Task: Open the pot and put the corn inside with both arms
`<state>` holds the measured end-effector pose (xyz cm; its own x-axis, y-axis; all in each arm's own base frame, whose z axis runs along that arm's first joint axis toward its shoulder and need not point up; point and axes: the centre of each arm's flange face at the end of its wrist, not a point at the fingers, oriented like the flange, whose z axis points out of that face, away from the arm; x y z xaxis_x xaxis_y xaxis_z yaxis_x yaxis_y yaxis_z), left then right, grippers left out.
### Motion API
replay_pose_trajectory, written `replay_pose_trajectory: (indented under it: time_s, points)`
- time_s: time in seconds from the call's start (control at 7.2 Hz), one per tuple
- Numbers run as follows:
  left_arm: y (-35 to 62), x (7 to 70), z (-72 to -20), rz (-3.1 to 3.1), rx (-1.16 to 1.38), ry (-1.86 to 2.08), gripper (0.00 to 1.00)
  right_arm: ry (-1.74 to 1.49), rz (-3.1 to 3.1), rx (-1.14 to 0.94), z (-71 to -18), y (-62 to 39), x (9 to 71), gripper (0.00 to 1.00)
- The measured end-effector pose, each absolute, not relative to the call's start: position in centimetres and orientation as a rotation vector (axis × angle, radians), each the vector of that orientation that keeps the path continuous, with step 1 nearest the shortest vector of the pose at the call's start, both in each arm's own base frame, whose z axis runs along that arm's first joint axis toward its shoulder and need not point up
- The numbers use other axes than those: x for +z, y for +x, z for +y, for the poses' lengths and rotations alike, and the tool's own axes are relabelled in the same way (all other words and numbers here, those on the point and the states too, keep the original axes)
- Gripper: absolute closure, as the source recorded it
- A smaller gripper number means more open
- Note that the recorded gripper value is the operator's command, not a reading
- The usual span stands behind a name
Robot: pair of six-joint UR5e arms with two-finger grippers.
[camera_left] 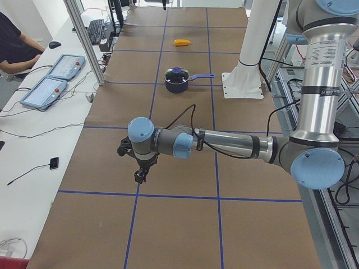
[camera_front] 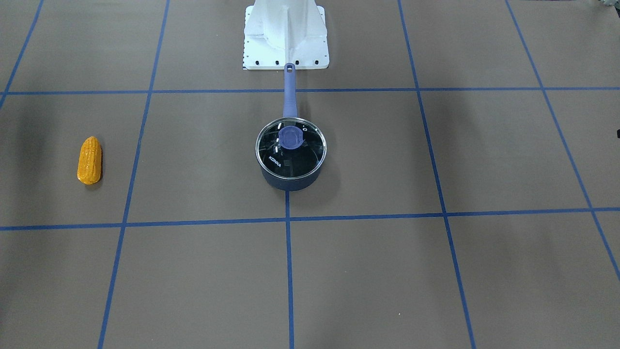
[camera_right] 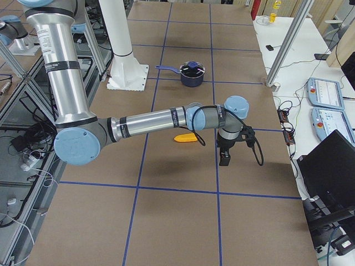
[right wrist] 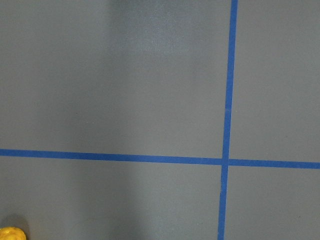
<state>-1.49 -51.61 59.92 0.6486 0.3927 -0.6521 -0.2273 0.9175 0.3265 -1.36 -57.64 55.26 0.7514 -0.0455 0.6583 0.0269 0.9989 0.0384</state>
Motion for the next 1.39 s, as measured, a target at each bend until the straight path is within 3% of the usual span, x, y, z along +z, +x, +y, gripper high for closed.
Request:
replay_pose_trajectory:
  time_s: [0.42, 0.69, 1.39]
  points:
    - [-1.3, 59.0, -52.0, 0.795, 0.324, 0.222, 0.0, 0.04, -0.723, -0.05, -57.7, -1.5, 54.6, 0.0]
    - [0.7, 54.9, -54.3, 0.831, 0.277, 0.227, 0.0, 0.033, -0.723, -0.097, -57.5, -4.1, 54.1, 0.0]
    - [16.2, 34.8, -62.2, 0.924, 0.232, 0.154, 0.0, 0.087, -0.755, -0.243, -55.6, -12.8, 47.3, 0.0]
